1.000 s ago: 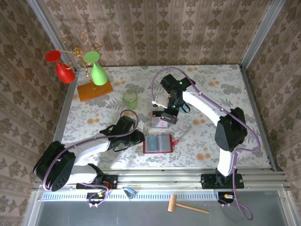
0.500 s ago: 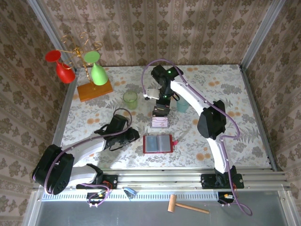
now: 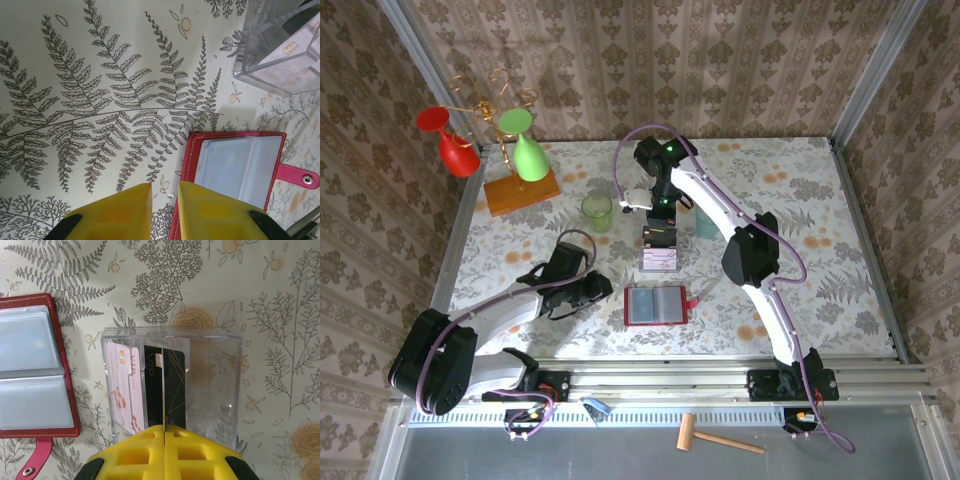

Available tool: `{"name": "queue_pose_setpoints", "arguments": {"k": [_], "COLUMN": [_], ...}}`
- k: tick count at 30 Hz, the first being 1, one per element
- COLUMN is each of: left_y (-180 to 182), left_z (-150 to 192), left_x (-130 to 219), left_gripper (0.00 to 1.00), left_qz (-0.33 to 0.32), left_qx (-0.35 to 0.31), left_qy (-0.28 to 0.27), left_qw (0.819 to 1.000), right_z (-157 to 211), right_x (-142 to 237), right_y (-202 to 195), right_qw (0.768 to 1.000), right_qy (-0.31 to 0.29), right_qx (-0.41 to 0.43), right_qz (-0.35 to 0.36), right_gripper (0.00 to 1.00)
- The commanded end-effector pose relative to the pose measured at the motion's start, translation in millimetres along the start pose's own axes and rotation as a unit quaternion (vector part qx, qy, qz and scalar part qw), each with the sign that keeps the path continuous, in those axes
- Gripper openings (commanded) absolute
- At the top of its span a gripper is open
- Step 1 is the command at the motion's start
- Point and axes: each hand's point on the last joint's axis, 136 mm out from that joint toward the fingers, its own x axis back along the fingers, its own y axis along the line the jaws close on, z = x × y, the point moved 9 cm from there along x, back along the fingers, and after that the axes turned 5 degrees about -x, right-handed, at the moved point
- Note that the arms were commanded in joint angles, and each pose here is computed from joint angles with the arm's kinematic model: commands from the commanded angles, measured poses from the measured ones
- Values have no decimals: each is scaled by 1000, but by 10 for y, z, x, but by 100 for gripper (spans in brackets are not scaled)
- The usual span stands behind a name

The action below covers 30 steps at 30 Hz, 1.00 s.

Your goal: Take the credit cards out of the card holder

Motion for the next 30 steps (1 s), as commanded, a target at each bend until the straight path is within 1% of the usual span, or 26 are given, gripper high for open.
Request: {"name": "queue_pose_setpoints", "arguments": {"k": [1,8,19,27,30], "left_y": [12,49,88,122,126], "left_z": [3,16,32,71,73], "left_x": [24,19,35,73,78], "left_gripper": [21,21,21,21,21], "left_qz": [3,-1,-5,-9,-9], "left_qx": [-4,2,10,13,14], "left_qy": [5,7,7,4,4], "left_qw": [1000,1000,1000,1000,1000], "right_z": [53,93,85,87,81], "right_x": [-20,-168,-393,-547,-571], "right_y": [24,-33,-39,-69,-79], "right_qw": [1000,999,997,995,995], "right_qy": [12,23,20,23,21], "right_qx": [7,-1,-2,-12,-15], "right_qz": [-25,-41,-81,-96,-96], "right_gripper": [0,0,0,0,4]}}
